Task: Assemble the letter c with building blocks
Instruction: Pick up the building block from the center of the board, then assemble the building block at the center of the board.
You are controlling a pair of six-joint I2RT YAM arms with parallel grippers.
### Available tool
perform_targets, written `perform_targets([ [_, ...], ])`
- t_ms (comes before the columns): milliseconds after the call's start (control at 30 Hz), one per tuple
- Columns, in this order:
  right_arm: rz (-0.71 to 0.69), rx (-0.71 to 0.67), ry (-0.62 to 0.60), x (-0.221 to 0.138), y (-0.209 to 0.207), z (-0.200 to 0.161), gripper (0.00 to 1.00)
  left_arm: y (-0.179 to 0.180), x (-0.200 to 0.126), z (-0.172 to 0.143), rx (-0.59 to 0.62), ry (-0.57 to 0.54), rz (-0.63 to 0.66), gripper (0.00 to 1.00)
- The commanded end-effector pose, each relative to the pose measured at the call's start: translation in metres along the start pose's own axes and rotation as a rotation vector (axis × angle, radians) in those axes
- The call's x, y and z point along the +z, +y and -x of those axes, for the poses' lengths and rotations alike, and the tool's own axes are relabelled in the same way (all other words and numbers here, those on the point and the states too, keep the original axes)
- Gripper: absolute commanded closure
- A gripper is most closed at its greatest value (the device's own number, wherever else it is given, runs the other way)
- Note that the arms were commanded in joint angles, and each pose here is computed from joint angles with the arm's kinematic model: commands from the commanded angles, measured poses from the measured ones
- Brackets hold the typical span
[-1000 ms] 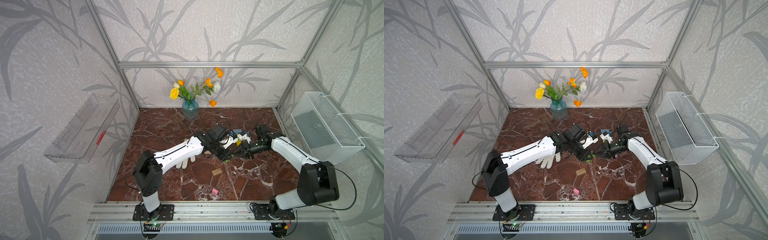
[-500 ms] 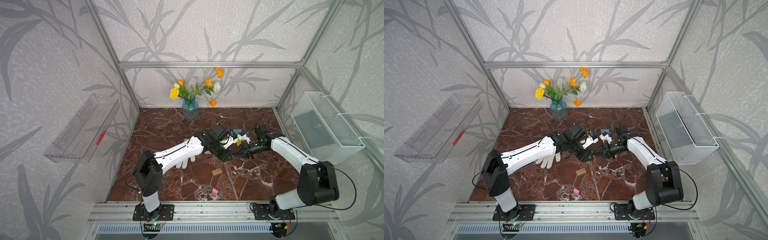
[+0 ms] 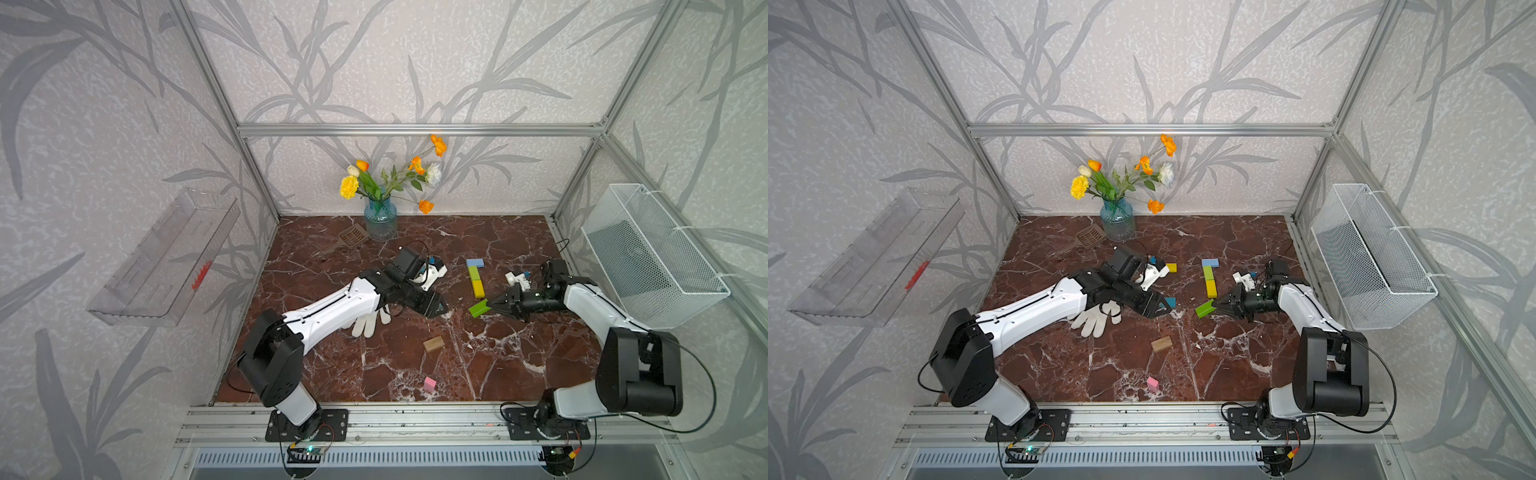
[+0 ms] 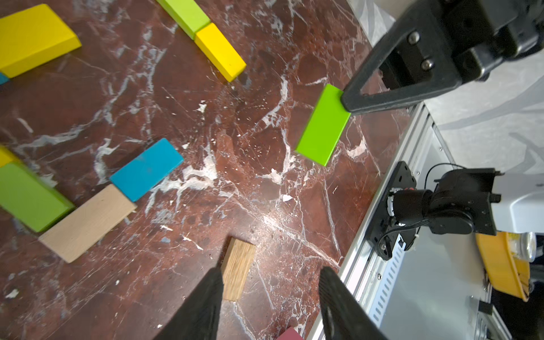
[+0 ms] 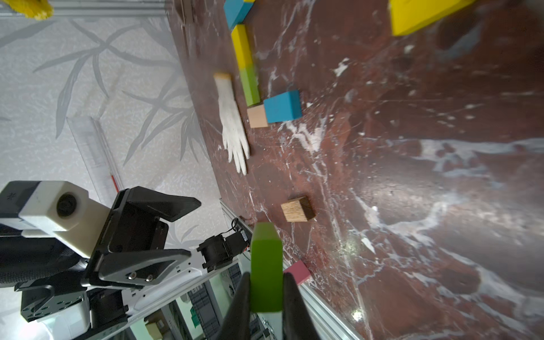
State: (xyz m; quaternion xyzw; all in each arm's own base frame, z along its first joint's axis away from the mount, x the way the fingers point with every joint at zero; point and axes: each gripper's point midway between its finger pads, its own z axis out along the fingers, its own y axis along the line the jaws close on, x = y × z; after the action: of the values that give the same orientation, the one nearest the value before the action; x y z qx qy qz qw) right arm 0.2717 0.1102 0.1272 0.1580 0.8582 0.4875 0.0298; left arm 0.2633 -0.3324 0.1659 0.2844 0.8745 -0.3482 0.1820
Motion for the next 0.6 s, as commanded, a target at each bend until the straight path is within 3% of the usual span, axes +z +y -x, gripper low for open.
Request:
perform_targets([
  [0, -0.060, -0.031, -0.085, -0.009, -0.014, 0.010, 0.89, -0.003, -0.008, 0.007, -0.034, -0.064, -0.064, 0.46],
  [333, -0.120, -0.087, -0.164, -0.008, -0.040, 0.038, 0.90, 0.010, 0.000, 0.002, -0.115, -0.095, -0.121, 0.46],
  [567, -0.119, -0.086, -0.188, 0.002, -0.056, 0.058, 0.89, 0.020, 0.005, -0.005, -0.129, -0.098, -0.081, 0.46],
])
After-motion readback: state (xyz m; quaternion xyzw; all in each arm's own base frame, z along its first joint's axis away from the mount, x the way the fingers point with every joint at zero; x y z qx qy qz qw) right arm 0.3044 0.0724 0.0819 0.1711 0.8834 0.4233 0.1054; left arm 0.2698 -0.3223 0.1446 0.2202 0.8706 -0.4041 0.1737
